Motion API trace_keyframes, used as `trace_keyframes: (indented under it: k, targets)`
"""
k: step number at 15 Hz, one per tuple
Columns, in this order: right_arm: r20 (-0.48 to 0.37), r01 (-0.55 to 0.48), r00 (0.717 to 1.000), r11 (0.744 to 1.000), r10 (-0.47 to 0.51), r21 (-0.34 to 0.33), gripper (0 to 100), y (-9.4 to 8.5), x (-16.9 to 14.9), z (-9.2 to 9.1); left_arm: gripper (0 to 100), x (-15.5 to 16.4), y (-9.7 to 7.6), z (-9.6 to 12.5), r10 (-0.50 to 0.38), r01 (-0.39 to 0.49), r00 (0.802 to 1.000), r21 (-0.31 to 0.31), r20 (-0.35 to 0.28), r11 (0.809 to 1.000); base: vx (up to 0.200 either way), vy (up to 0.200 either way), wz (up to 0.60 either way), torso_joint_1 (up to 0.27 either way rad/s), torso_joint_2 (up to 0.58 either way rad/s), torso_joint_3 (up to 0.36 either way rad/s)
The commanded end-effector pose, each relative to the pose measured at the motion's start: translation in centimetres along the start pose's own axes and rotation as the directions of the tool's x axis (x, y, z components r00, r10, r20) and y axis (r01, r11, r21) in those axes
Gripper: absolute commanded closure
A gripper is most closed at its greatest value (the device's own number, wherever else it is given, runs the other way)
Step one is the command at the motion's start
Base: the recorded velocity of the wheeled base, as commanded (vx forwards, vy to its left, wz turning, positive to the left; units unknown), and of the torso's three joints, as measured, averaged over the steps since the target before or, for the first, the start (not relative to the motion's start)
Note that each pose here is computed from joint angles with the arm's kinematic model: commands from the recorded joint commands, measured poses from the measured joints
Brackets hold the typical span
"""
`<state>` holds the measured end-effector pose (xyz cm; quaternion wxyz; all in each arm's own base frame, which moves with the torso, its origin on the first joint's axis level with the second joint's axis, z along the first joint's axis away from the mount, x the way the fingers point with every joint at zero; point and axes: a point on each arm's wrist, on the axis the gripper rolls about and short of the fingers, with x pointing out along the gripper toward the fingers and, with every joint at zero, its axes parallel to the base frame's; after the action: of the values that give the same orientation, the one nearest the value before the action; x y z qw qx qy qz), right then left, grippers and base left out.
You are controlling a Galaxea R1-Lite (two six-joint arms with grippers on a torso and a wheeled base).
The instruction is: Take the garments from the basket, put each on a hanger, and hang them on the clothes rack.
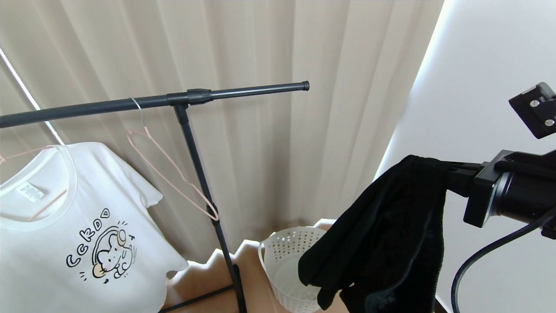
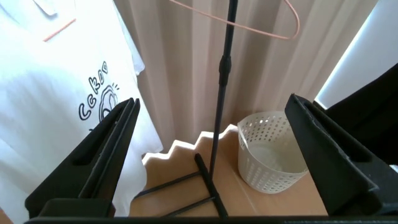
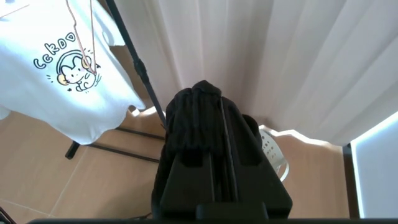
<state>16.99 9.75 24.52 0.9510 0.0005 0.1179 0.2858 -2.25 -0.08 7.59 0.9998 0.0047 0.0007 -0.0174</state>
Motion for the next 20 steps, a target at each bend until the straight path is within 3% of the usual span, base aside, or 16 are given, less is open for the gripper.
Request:
trace_keyframes:
  k: [1, 14, 17, 20]
  targets:
    - [0.004, -0.001, 1.000, 1.000, 0.001, -0.001, 100, 0.0, -0.1, 0.1, 0, 0.0, 0.0, 0.0, 0.000, 0.000, 1.000, 0.000, -0.002, 1.000, 0.000, 0.000, 0.00, 0.168, -0.39, -0.066]
    - [0.021, -0.002, 1.000, 1.000, 0.002, -0.003, 100, 0.0, -0.2, -0.3, 0, 0.0, 0.0, 0.0, 0.001, -0.001, 1.000, 0.001, 0.000, 1.000, 0.000, 0.000, 0.00, 0.165, -0.36, -0.110]
    - [0.019, 0.001, 1.000, 0.996, 0.000, -0.084, 100, 0.0, -0.1, -0.8, 0, 0.0, 0.0, 0.0, 0.001, -0.001, 1.000, 0.001, 0.000, 1.000, 0.000, 0.000, 0.00, 0.043, -0.10, -0.053]
    - [0.076, -0.001, 0.997, 0.996, 0.008, -0.094, 100, -0.1, 0.1, -1.2, 0, 0.0, 0.0, 0.0, 0.001, -0.001, 1.000, 0.003, -0.002, 1.000, 0.000, 0.000, 0.00, 0.000, 0.00, 0.000]
